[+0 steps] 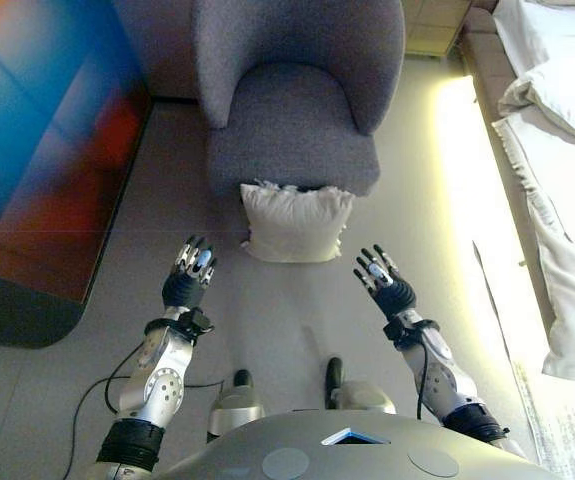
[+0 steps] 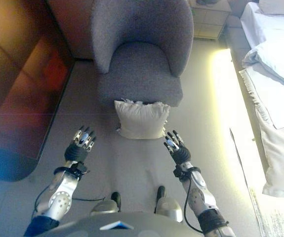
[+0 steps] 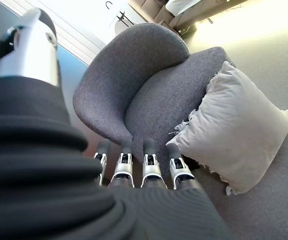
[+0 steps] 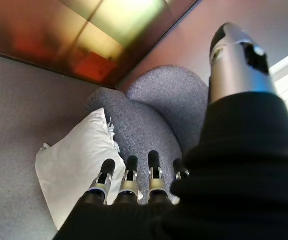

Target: Pick up the cushion and take it to the sofa

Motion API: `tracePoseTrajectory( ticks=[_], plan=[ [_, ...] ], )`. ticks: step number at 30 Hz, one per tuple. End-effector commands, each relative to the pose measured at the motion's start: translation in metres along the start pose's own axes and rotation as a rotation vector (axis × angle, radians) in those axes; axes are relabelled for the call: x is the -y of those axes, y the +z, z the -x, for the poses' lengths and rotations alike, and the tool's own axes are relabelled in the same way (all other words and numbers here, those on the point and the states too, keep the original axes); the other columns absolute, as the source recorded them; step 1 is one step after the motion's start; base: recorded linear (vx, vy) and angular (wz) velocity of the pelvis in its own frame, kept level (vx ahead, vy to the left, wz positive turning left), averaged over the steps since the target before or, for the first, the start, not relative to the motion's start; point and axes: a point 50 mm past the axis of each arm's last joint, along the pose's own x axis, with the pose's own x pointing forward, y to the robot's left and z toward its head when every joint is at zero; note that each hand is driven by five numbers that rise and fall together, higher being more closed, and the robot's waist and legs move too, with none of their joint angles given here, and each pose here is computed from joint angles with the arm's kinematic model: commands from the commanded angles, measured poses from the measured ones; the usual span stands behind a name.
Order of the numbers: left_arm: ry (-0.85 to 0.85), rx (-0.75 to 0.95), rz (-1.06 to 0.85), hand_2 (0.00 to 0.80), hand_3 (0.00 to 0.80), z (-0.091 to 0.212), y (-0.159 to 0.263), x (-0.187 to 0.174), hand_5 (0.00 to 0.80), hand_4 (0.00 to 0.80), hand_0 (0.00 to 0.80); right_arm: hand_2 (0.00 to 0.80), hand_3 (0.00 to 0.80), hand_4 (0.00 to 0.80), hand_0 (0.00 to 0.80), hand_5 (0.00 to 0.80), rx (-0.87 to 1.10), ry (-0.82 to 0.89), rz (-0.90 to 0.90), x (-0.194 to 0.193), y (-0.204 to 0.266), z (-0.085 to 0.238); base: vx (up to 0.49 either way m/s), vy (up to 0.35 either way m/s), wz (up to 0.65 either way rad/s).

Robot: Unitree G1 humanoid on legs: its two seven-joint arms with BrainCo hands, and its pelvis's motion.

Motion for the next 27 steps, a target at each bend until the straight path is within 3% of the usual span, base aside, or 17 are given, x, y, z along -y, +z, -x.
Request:
tracePoseTrajectory(
  ticks=[1, 27],
  plan=[
    [-0.073, 0.102, -0.065, 0.0, 0.0, -0.005, 0.019, 0.015, 0.0, 0.0, 0.0, 0.0, 0.0, 0.0, 0.0, 0.0, 0.114, 0.076, -0.012, -0.017, 0.023, -0.005, 0.0, 0.0, 0.0],
    [-0.039, 0.135, -0.058, 0.0, 0.0, 0.01, 0.022, 0.005, 0.0, 0.0, 0.0, 0.0, 0.0, 0.0, 0.0, 0.0, 0.03, 0.102, 0.04, -0.009, 0.017, 0.007, 0.007, -0.015, 0.0]
  ],
)
